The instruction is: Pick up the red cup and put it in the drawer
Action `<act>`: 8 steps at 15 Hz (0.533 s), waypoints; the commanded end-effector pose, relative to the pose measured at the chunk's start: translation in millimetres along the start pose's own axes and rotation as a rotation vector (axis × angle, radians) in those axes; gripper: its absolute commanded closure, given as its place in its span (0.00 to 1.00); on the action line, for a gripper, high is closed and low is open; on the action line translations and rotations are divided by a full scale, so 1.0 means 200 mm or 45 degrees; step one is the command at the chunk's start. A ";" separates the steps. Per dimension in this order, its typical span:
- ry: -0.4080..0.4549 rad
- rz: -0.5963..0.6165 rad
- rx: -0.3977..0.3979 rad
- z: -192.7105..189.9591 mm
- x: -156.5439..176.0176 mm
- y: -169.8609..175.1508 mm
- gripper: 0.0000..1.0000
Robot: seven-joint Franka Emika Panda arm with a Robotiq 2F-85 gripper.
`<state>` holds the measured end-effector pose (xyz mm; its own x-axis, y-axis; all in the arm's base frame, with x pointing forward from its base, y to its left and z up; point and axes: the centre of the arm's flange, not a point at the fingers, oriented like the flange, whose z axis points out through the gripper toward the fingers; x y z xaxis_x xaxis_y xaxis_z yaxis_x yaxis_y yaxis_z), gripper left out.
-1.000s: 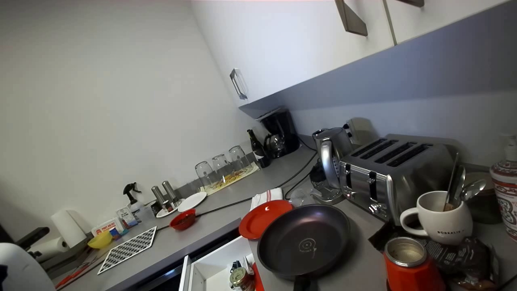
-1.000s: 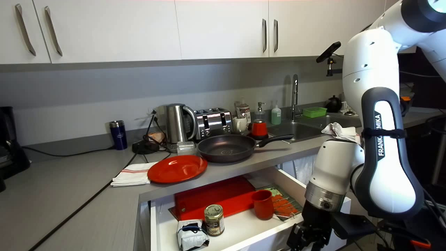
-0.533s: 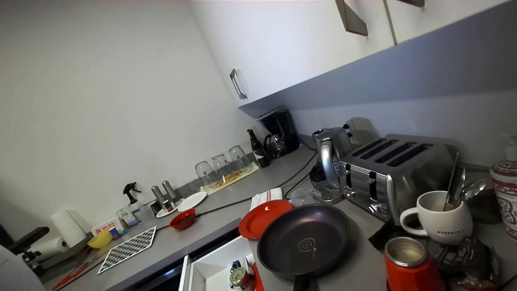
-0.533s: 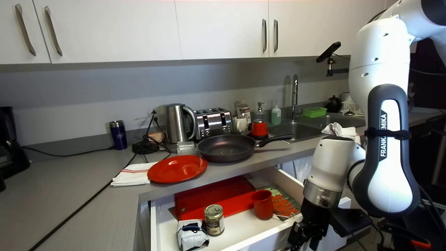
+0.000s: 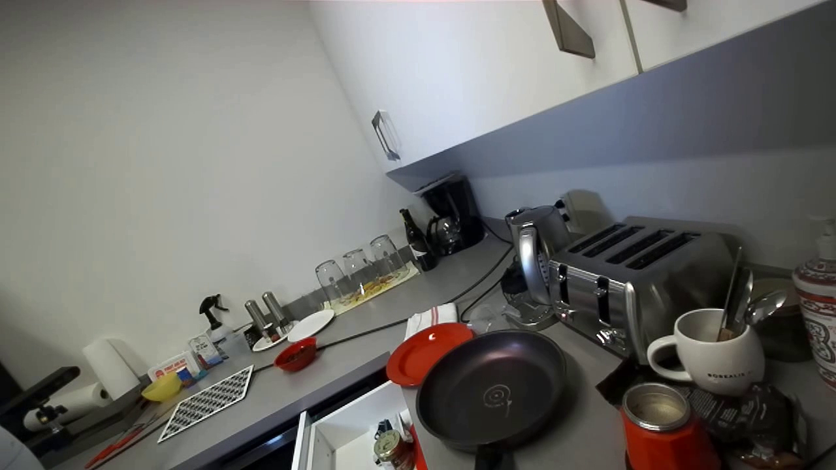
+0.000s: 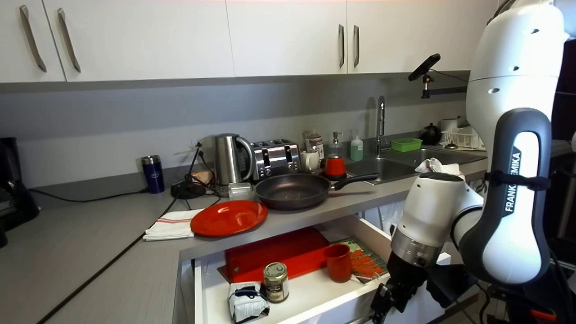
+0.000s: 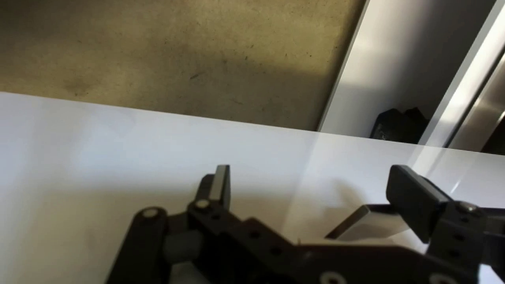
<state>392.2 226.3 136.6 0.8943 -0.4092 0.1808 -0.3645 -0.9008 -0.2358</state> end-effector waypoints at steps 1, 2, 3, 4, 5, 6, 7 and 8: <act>0.035 -0.017 -0.031 -0.04 0.01 -0.03 0.00; 0.038 -0.017 -0.033 -0.04 0.01 -0.03 0.00; 0.045 -0.016 -0.032 -0.04 0.01 -0.03 0.00; 0.049 -0.016 -0.031 -0.04 0.02 -0.02 0.00; 0.051 -0.012 -0.025 -0.05 0.03 -0.02 0.00; 0.055 -0.008 -0.021 -0.05 0.04 -0.01 0.00; 0.052 -0.001 -0.009 -0.06 0.06 0.00 0.00; 0.054 0.005 -0.007 -0.06 0.08 0.00 0.00</act>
<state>391.7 227.4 137.2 0.8928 -0.3998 0.2073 -0.3564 -0.9087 -0.2175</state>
